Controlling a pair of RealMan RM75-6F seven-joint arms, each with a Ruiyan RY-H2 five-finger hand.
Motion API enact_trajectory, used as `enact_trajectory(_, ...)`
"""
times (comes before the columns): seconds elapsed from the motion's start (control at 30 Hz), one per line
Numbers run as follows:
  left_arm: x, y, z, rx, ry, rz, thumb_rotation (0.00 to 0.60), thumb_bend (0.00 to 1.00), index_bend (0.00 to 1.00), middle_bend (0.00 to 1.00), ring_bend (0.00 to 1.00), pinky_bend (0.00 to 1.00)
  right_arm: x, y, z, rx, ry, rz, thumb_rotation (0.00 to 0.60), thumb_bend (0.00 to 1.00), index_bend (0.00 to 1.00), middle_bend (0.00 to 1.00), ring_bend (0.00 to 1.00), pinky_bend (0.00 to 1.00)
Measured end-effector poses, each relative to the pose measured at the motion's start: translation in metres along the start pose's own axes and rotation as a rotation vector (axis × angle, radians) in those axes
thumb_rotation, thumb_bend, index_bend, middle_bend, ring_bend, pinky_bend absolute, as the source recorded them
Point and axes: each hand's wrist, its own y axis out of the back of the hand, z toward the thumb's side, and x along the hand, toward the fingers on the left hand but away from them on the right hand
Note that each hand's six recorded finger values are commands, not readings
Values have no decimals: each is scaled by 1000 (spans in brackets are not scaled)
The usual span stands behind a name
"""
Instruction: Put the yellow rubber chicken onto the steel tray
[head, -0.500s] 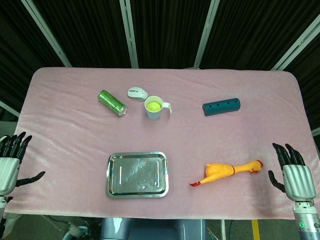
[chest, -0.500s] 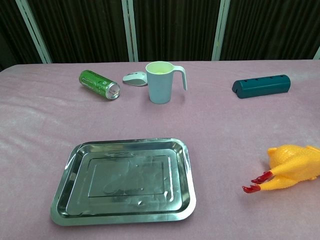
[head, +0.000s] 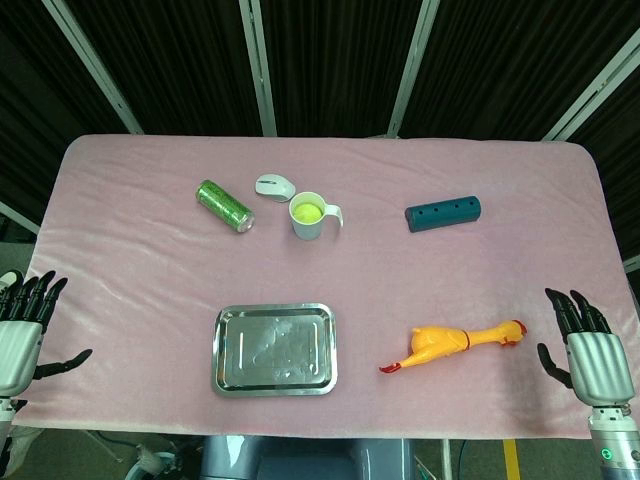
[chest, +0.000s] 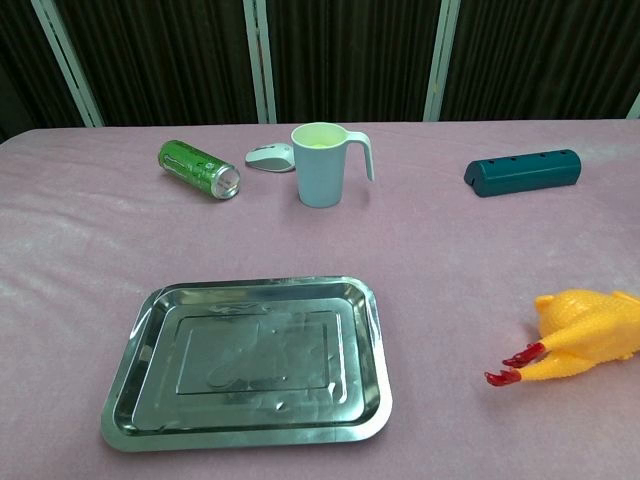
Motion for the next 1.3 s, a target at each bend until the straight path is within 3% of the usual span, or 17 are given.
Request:
enact_trajectory(0.37, -6, 3, 0, -4, -10, 6, 600, 0, 0, 0, 0, 0, 3, -1, 4, -13, 41, 10, 600, 406, 70, 155, 117, 226)
enact_trajectory(0.67, -7, 9, -1, 1, -18, 11, 600, 0, 0, 0, 0, 0, -15, -15, 25, 8, 153, 85, 600, 398, 155, 195, 144, 253)
enact_trajectory(0.9, -8, 13, -2, 5, -10, 13, 600, 0, 0, 0, 0, 0, -35, -37, 42, 36, 240, 168, 600, 388, 282, 231, 164, 266)
enact_trajectory(1.3, -6, 16, -1, 8, -5, 10, 600, 0, 0, 0, 0, 0, -54, -82, 46, 79, 280, 281, 600, 387, 340, 262, 189, 266)
